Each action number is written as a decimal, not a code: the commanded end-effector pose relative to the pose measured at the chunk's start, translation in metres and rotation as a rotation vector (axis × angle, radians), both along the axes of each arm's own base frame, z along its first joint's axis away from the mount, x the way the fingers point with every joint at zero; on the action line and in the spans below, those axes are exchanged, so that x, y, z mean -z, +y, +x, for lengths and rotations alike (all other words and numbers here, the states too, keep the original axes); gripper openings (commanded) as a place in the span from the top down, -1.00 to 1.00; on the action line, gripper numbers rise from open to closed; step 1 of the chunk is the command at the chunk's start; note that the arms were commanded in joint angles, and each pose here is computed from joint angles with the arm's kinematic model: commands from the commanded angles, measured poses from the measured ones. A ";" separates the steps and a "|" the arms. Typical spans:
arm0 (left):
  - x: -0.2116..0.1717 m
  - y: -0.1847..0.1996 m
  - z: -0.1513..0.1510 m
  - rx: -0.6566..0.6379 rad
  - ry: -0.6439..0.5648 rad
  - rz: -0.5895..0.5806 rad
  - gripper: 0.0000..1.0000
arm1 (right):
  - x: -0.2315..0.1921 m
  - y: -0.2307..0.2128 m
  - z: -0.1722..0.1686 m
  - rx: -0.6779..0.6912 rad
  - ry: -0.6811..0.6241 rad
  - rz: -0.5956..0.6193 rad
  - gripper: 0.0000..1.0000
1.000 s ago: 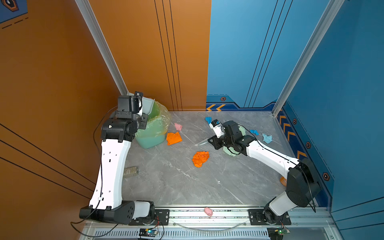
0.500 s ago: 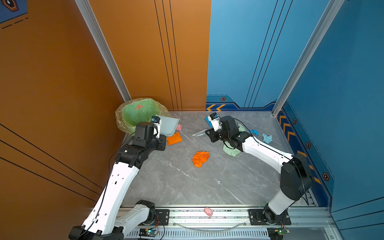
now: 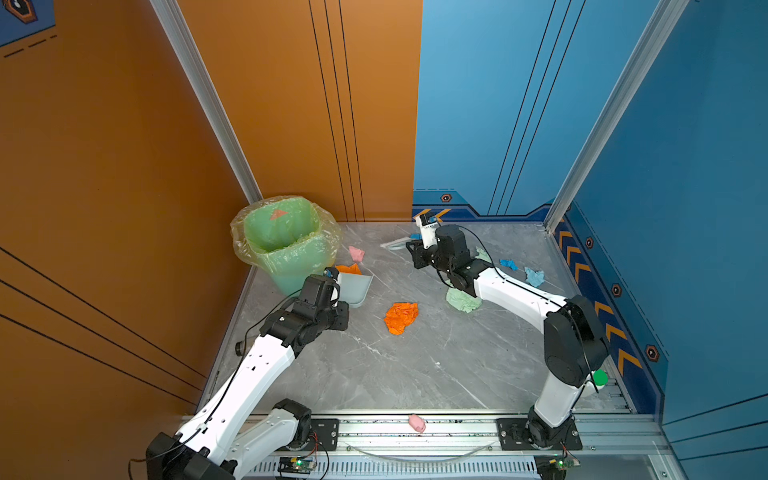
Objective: Sweep away the paper scraps from the table
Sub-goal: 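Lower the empty dustpan while the right gripper moves the brush toward orange scrap, then move the brush with the right gripper behind the flat orange scrap near the bin, then sweep the flat orange scrap into the dustpan with the right gripper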
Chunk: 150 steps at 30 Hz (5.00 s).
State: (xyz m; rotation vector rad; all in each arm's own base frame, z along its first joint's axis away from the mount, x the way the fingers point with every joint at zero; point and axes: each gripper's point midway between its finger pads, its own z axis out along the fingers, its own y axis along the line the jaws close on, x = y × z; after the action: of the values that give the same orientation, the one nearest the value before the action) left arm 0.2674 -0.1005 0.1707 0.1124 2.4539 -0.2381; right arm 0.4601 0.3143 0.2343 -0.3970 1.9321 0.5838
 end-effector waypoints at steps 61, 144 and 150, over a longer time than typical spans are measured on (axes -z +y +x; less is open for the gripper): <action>0.143 0.035 -0.029 -0.275 0.351 0.007 1.00 | 0.153 0.133 -0.035 -0.304 0.195 -0.317 1.00; 0.160 0.007 -0.021 -0.145 0.406 0.070 1.00 | 0.071 0.078 -0.048 -0.328 0.110 -0.333 1.00; 0.160 0.007 -0.021 -0.144 0.404 0.072 1.00 | 0.065 0.104 -0.030 -0.318 0.077 -0.274 1.00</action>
State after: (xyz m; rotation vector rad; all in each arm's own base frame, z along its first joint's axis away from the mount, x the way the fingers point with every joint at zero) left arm 0.2641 -0.0998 0.0246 -0.0890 2.7732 -0.1627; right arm 0.4228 0.3969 0.1604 -0.9121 2.0906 0.4787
